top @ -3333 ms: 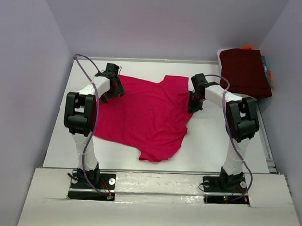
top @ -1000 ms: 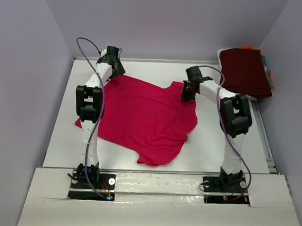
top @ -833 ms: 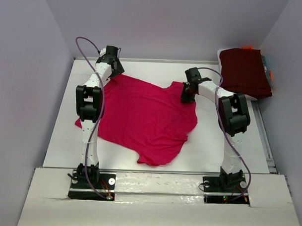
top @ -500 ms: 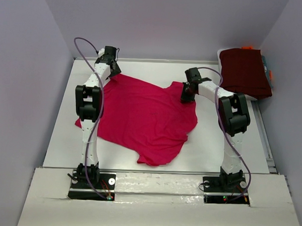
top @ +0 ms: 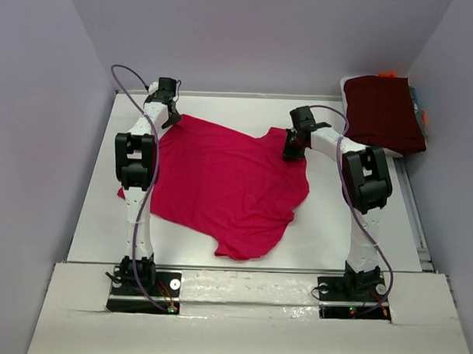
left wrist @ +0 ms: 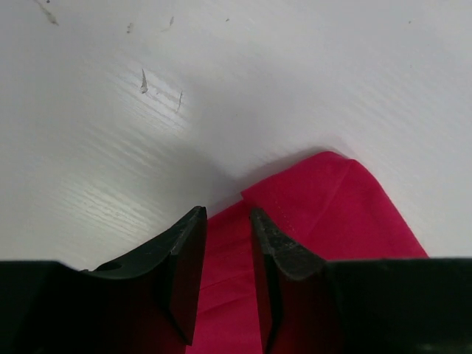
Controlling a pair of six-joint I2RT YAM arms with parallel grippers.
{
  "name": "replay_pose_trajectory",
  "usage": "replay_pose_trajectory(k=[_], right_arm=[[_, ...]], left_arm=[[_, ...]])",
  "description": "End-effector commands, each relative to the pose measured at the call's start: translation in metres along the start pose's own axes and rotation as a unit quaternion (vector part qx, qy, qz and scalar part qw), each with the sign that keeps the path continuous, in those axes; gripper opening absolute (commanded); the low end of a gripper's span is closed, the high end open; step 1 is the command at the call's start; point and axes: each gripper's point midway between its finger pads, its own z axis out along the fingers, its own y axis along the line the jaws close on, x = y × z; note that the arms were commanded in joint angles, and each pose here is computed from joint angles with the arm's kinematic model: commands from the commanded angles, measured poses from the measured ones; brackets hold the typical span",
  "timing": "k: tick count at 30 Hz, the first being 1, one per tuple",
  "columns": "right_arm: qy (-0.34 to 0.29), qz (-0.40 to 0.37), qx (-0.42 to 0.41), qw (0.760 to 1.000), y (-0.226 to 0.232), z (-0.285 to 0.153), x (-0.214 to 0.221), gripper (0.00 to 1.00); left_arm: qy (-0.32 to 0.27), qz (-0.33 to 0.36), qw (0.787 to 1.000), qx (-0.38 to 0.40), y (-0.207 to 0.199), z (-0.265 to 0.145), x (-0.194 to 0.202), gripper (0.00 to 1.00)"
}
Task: Fold and stack the t-shirts
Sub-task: Flatten out the tshirt
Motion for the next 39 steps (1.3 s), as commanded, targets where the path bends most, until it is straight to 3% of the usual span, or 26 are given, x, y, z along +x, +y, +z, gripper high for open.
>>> replay_pose_trajectory(k=[1,33,36,39], right_arm=[[0.007,-0.011,0.009,1.000,-0.004,0.007,0.010,0.07],[0.023,-0.005,0.001,1.000,-0.007,0.014,0.026,0.07],[0.022,-0.005,0.001,1.000,-0.006,0.014,0.026,0.07],[0.025,-0.005,0.000,1.000,-0.007,0.016,0.028,0.07]], left_arm=[[-0.005,-0.006,1.000,0.000,0.003,0.001,-0.001,0.42],[-0.028,-0.011,0.996,0.081,-0.023,0.003,-0.013,0.39],[-0.032,-0.013,0.996,0.080,-0.023,0.002,-0.015,0.24],[-0.033,-0.013,0.997,0.074,-0.020,0.002,-0.015,0.15]])
